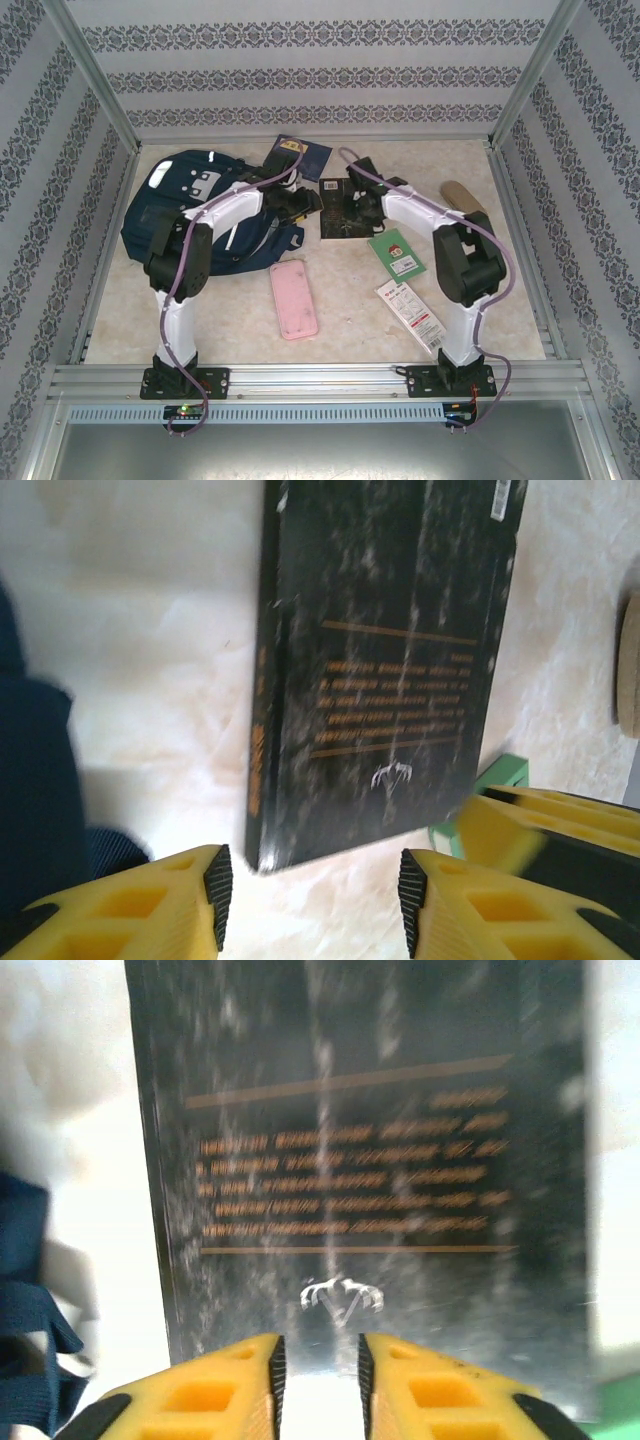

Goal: Pack the student bag

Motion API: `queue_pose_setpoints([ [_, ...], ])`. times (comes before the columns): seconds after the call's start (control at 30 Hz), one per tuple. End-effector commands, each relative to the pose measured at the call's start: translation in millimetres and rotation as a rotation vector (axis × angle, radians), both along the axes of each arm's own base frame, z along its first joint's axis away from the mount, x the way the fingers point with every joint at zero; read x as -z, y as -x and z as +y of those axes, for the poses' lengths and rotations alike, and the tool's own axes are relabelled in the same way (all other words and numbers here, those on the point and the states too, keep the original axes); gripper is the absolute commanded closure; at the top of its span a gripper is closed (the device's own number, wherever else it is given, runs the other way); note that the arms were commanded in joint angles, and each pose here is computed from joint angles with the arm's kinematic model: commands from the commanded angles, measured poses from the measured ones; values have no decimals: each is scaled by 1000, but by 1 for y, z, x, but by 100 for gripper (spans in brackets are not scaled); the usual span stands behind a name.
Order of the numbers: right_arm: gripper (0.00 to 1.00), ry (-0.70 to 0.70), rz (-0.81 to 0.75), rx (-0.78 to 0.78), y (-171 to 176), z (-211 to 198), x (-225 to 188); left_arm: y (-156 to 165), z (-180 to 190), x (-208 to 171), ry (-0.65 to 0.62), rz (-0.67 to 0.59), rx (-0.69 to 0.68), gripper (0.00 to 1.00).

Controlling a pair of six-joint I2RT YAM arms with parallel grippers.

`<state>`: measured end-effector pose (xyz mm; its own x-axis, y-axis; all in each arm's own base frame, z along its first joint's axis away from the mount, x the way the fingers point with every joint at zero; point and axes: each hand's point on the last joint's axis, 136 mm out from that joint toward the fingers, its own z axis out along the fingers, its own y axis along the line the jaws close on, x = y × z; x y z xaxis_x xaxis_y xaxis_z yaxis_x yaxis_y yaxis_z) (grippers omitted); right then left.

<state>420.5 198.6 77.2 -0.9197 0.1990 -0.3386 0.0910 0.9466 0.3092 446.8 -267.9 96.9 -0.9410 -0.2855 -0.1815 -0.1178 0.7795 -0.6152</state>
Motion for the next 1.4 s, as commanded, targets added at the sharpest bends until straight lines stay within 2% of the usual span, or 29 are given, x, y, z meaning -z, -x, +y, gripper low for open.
queue_pose_setpoints([
  [0.0, 67, 22, -24, 13, -11, -26, -12, -19, -22, -10, 44, -58, 20, 49],
  [0.2, 63, 31, 9, 12, -36, -43, 9, -32, -36, 21, 2, -8, 12, 49],
  [0.37, 63, 57, 42, 9, -46, -47, 29, -34, -19, 48, -119, 44, -37, 49],
  [0.7, 61, 50, 126, -2, -40, -44, 64, -32, -31, 69, -77, 83, -9, 49],
  [0.83, 62, -21, 130, -28, -37, -32, 67, -32, -52, 65, 35, 81, 31, 51],
  [0.93, 63, -94, 112, -51, -38, -20, 59, -34, -71, 48, 135, 46, 63, 51],
  [1.17, 63, -152, 106, -57, -39, -10, 49, -43, -105, -28, 455, -95, 110, 52],
  [1.3, 63, -158, 108, -51, -38, -11, 48, -44, -111, -71, 579, -181, 130, 52],
  [1.37, 63, -161, 110, -48, -37, -10, 47, -44, -111, -80, 612, -192, 128, 52],
])
